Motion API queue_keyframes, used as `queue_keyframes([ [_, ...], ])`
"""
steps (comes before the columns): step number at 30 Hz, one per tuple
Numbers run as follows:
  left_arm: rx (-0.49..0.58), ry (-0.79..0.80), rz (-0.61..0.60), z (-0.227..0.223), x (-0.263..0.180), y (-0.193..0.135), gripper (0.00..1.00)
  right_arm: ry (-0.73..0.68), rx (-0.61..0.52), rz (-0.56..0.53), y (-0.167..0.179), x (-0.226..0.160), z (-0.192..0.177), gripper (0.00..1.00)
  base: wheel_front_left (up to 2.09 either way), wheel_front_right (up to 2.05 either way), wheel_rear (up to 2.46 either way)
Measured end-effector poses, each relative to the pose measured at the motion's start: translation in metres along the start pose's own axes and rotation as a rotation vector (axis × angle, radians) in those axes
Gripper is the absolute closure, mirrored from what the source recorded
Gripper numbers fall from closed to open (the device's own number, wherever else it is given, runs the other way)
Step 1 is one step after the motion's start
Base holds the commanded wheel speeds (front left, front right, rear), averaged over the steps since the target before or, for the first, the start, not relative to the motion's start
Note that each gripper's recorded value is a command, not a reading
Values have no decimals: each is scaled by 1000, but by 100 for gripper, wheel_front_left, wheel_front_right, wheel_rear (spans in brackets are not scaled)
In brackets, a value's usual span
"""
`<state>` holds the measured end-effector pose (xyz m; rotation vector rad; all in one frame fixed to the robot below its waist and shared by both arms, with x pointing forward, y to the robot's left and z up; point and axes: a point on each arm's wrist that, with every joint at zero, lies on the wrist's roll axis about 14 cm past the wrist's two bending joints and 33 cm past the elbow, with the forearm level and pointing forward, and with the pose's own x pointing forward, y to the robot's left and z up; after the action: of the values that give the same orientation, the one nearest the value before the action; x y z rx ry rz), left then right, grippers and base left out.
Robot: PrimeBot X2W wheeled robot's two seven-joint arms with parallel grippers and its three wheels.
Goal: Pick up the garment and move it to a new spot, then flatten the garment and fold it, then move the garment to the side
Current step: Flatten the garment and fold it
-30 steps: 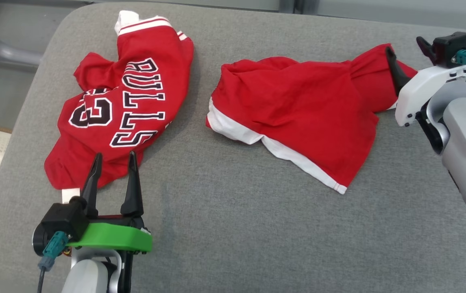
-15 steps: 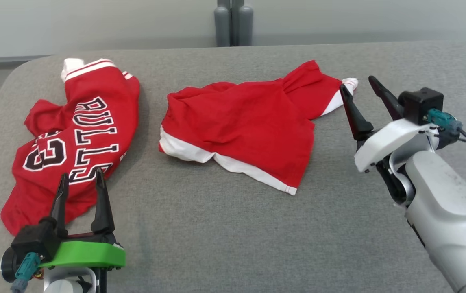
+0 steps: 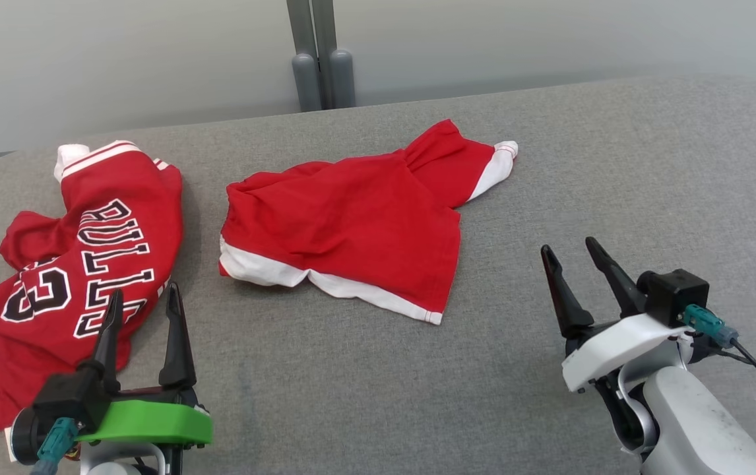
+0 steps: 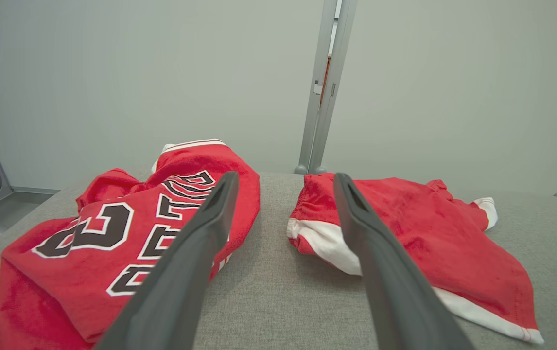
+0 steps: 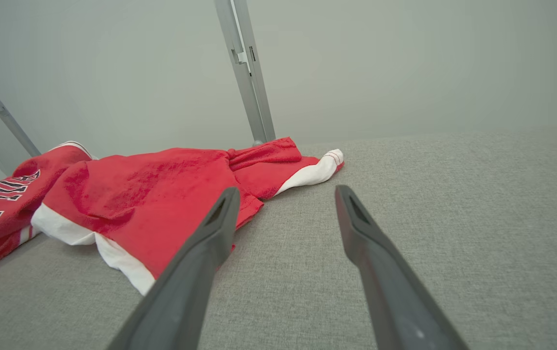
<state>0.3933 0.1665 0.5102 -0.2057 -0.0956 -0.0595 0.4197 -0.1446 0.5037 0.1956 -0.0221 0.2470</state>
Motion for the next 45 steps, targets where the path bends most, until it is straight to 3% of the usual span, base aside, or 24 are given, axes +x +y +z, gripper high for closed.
queue_keyframes([
  [5,3,7,11,-1,-4,5,0,84,24,41,18,2,-23,0,0,0,0],
  [14,11,5,70,2,-17,23,0,447,158,115,61,11,-91,0,0,0,0],
  [27,14,9,176,3,-38,54,0,597,194,172,97,28,-127,0,0,0,0],
  [28,14,11,180,2,-38,55,0,599,194,177,99,28,-128,44,0,0,0],
  [29,14,12,183,2,-38,56,0,595,194,179,100,29,-129,55,0,0,0],
  [30,15,13,185,2,-38,57,0,586,197,180,101,31,-128,100,0,0,0],
  [40,8,12,152,0,-27,47,0,506,169,203,98,33,-107,100,0,0,0],
  [45,0,17,115,-3,-19,36,0,513,175,217,88,16,-97,100,0,0,0],
])
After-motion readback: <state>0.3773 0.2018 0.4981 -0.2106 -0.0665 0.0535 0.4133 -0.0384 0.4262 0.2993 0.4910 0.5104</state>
